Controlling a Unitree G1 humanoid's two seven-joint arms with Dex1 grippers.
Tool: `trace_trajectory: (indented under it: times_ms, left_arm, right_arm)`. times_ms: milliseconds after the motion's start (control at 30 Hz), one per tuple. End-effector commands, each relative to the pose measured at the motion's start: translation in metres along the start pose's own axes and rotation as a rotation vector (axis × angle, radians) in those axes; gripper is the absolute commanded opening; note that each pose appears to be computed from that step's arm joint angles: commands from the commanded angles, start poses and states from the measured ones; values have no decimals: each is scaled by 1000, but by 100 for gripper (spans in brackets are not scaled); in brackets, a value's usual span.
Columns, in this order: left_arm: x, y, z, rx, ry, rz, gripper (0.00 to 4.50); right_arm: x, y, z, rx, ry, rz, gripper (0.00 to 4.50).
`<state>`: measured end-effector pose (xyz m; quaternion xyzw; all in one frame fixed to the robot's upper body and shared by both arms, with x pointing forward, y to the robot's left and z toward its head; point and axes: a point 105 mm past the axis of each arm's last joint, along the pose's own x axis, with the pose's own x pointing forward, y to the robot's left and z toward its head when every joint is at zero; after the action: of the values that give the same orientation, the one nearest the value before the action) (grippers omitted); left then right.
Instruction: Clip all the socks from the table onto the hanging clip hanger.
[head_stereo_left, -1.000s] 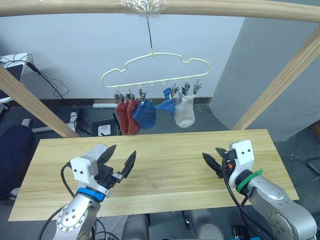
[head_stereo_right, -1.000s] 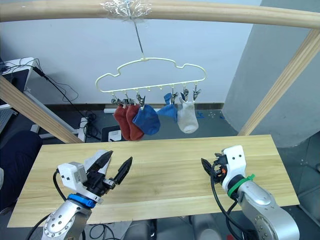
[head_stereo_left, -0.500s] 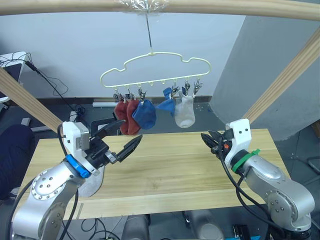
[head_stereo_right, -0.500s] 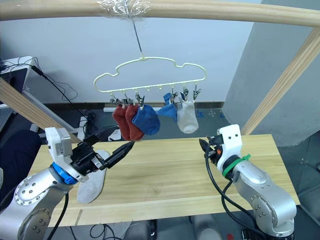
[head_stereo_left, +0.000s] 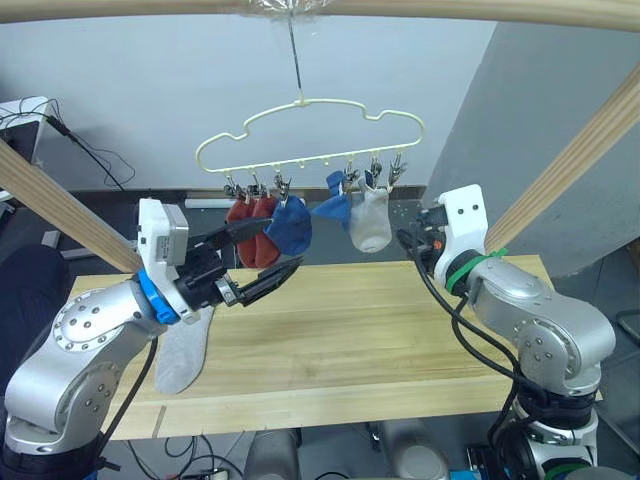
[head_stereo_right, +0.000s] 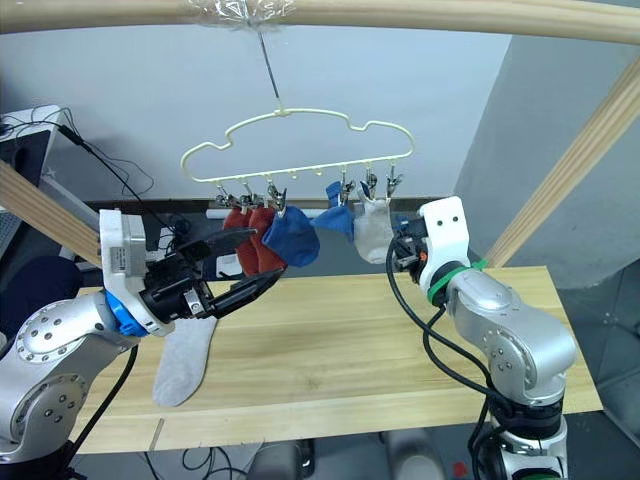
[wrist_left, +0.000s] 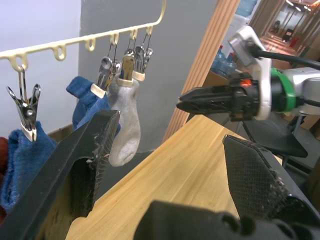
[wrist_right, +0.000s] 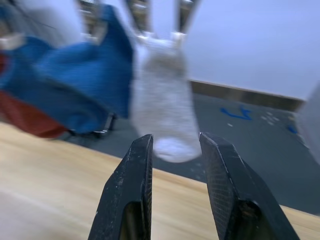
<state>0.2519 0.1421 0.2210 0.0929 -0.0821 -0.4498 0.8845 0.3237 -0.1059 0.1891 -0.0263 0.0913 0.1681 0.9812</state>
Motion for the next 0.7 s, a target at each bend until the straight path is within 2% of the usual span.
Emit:
trace_trajectory:
  times_ms: [33, 300, 700]
  left_arm:
    - [4, -7, 6, 23, -16, -23, 380]
    - [6, -8, 5, 16, -16, -13, 380]
    - [4, -9, 3, 10, -14, 4, 380]
  right_arm:
    - [3, -4, 16, -2, -53, -54, 149]
    - [14, 4, 36, 38, -86, -27, 149]
    - [23, 14, 53, 45, -108, 15, 149]
